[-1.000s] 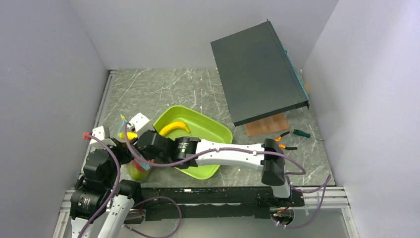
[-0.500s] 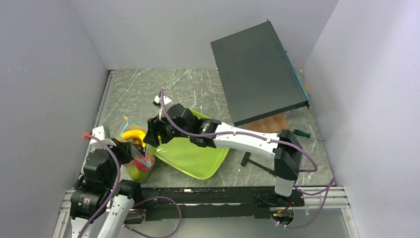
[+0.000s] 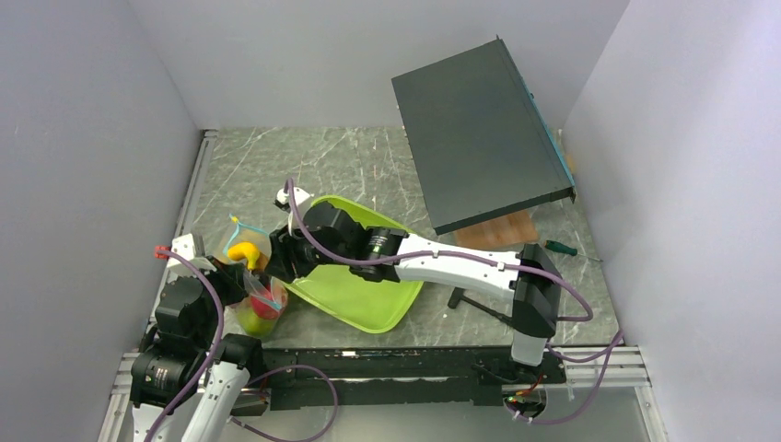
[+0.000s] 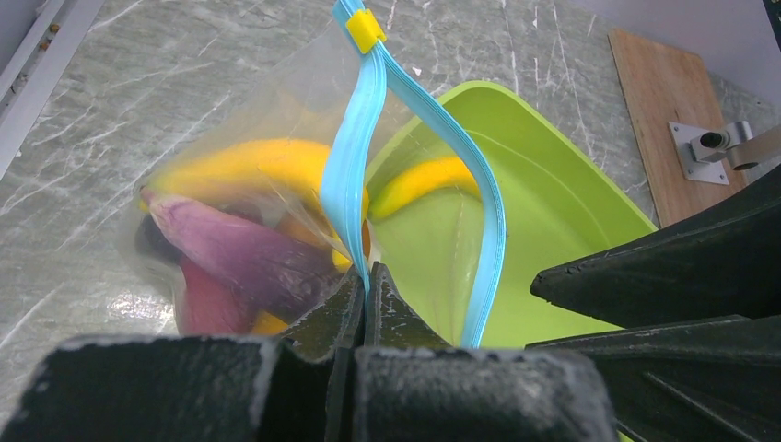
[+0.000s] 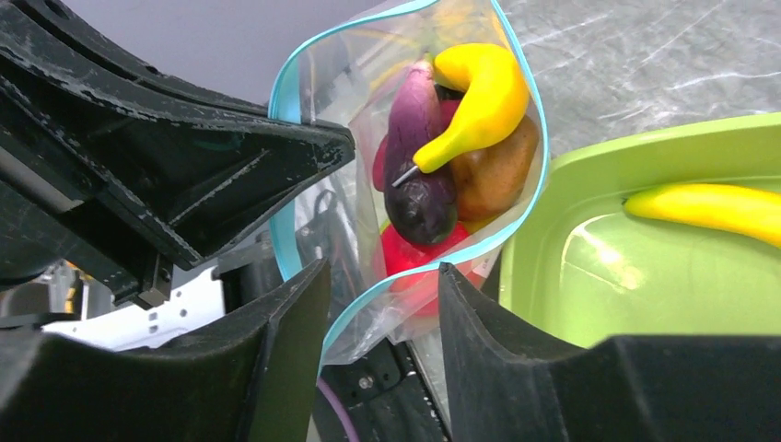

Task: Place the food in the zip-top bag and seal the zipper
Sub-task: Place the fake fruit in the zipper food storage bag, then adjust the zipper food storage bag at the center of the board.

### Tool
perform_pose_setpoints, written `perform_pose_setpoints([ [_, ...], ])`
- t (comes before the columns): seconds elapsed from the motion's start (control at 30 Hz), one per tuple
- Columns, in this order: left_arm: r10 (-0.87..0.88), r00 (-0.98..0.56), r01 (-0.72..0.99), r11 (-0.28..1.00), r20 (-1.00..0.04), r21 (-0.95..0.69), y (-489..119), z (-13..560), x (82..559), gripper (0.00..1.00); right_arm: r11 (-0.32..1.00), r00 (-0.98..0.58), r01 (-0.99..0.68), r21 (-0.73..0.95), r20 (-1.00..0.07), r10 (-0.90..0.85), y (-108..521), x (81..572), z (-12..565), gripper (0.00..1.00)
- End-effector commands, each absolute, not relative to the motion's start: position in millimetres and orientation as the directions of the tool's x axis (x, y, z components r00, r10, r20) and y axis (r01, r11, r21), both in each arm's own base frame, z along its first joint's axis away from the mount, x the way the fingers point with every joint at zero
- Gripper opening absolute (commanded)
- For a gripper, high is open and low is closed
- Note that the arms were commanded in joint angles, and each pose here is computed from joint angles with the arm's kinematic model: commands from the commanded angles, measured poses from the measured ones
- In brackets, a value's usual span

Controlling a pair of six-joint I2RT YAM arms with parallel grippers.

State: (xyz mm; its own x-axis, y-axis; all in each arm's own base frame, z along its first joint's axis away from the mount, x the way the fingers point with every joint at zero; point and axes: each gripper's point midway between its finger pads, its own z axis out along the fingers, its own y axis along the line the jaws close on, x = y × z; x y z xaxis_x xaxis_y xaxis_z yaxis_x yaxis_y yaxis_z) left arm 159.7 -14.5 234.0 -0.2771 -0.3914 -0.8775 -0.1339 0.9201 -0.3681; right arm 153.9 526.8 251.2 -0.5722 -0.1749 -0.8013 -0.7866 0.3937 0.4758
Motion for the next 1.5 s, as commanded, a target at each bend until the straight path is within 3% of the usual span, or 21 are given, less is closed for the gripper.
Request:
perform_pose_setpoints([
  [0.0,-0.397,-0.239,-0.103,0.918,-0.886,-0.383,-18,248,165,0.0,0.382,-0.458,-0.842,0.381,-0.879,-0.131,519,161,288,0.51],
  [0.27,-0.397,-0.242,-0.109,0.918,-0.885,-0.382,-17,247,167,0.0,0.262,-0.353,-0.91,0.321,-0.932,-0.083,504,139,298,0.69],
  [0.37,-0.396,-0.244,-0.107,0.918,-0.885,-0.381,-18,247,167,0.0,0.314,-0.334,-0.9,0.302,-0.941,-0.051,496,151,298,0.78],
  [0.67,-0.398,-0.253,-0.109,0.917,-0.882,-0.383,-17,264,160,0.0,0.314,-0.343,-0.9,0.302,-0.936,-0.083,497,181,295,0.8],
  [0.83,-0.434,-0.261,-0.08,0.9,-0.862,-0.429,-25,285,154,0.0,0.402,-0.347,-0.879,0.255,-0.921,-0.175,493,198,267,0.79],
  [0.97,-0.425,-0.312,-0.056,0.901,-0.85,-0.43,-33,290,155,0.0,0.349,-0.313,-0.91,0.226,-0.925,-0.216,488,188,263,0.79],
  [1.27,-0.233,-0.488,0.206,0.906,-0.841,-0.37,-76,313,146,0.0,0.268,-0.288,-0.933,0.241,-0.946,-0.152,448,187,296,0.8],
  [1.47,-0.159,-0.453,0.397,0.845,-0.877,-0.358,-99,357,133,0.0,0.235,-0.248,-0.946,0.224,-0.966,-0.079,423,170,320,0.81],
])
